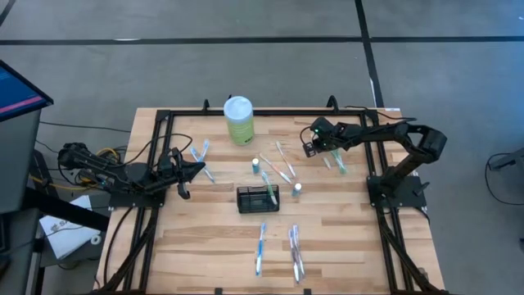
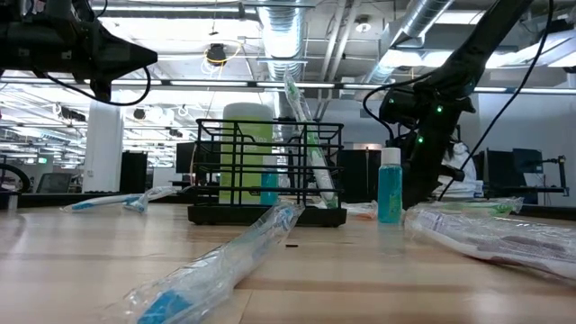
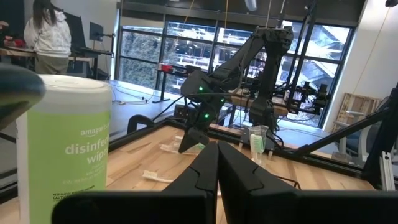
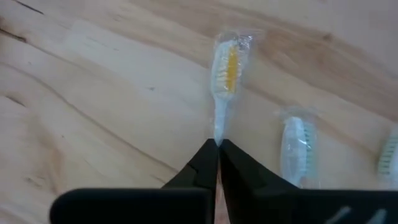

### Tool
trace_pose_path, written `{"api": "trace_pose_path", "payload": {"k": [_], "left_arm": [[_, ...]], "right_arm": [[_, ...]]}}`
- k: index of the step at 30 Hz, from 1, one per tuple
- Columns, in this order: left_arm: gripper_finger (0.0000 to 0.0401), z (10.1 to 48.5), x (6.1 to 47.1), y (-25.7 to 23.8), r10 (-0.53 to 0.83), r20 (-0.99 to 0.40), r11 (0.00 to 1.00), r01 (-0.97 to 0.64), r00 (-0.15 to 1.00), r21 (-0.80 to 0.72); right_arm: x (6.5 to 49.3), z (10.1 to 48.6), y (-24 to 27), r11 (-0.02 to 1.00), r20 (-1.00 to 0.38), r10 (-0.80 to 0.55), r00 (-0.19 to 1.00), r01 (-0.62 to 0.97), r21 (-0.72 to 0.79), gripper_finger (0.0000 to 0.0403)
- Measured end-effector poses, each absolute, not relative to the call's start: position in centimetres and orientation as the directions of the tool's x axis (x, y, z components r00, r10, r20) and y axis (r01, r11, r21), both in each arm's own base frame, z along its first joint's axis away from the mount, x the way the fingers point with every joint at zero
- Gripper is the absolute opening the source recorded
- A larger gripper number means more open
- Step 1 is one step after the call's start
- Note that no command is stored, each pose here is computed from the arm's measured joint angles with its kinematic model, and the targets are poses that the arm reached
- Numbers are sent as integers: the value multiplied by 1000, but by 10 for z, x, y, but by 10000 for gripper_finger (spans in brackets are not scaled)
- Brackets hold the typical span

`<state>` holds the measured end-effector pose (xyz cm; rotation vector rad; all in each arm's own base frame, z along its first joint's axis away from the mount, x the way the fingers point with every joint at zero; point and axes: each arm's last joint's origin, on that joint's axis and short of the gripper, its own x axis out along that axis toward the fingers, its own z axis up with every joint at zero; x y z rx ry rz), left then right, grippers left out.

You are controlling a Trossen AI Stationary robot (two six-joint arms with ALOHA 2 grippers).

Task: Pick & Place toothbrushing station
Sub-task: Put the right orange toothbrush into the wire organizer

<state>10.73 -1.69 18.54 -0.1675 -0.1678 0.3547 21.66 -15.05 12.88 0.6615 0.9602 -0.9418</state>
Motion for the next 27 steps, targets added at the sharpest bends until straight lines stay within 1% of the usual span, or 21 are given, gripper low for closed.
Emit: {"api": "trace_pose_path", "payload": {"k": [5, 8, 11, 14, 19, 22, 27], "left_arm": [[0, 185, 107, -17, 358, 134, 924, -330, 924, -192], [0, 186, 107, -17, 358, 134, 924, -330, 924, -193], [0, 186, 107, -17, 356, 135, 925, -328, 925, -193], [0, 186, 107, -17, 355, 135, 925, -327, 925, -194], [0, 186, 107, -17, 356, 136, 925, -328, 925, -193], [0, 186, 107, -17, 356, 135, 925, -328, 925, -193], [0, 186, 107, -17, 360, 135, 923, -332, 923, -194]], "right_arm": [[219, 130, -150, 469, -888, -372, 271, 880, 73, 1], [223, 133, -146, 496, -874, -378, 305, 864, 87, 0], [228, 144, -139, 532, -843, -399, 360, 840, 106, 0], [229, 164, -130, 567, -794, -438, 422, 815, 120, 0], [234, 200, -109, 631, -654, -496, 571, 755, 181, 0], [240, 220, -92, 690, -545, -502, 672, 691, 215, 0], [251, 239, -65, 778, -405, -475, 782, 588, 222, 0]]}}
